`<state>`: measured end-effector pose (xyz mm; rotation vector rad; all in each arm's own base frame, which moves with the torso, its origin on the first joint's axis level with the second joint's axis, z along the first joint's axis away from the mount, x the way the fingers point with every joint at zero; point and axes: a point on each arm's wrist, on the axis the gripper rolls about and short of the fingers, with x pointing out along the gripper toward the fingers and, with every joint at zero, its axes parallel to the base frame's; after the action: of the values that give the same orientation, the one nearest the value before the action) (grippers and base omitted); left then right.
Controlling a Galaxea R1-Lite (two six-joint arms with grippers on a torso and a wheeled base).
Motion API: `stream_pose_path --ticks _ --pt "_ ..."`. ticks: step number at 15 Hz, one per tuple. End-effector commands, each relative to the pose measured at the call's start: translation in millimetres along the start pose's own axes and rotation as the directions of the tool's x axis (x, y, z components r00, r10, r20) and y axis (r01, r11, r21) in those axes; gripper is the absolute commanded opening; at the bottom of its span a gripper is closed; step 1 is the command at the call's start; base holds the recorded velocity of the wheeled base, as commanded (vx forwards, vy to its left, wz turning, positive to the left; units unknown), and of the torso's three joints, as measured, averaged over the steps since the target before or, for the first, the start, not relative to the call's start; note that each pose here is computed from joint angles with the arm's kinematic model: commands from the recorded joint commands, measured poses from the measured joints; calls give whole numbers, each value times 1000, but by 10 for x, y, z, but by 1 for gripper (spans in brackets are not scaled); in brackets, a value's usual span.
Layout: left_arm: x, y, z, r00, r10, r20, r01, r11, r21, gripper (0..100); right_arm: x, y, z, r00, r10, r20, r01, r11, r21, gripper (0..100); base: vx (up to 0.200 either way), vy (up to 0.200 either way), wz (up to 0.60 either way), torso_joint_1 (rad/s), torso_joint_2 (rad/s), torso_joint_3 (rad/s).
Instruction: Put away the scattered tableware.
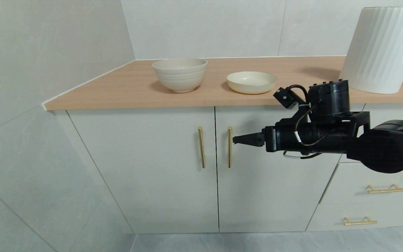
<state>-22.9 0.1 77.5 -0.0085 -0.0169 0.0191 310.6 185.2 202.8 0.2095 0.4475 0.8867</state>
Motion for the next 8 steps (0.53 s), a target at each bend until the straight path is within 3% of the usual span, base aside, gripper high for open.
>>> stream_pose_path --ticks 1,8 --pt "1 0 0 1000 1 -1 -1 1000 -1 100 308 -90 -233 999 3 -50 -1 999 43 100 0 0 0 0 0 0" --pt "1 0 0 1000 1 -1 -1 1000 -1 100 705 -123 -381 994 -54 93 46 995 86 100 0 0 0 0 0 0"
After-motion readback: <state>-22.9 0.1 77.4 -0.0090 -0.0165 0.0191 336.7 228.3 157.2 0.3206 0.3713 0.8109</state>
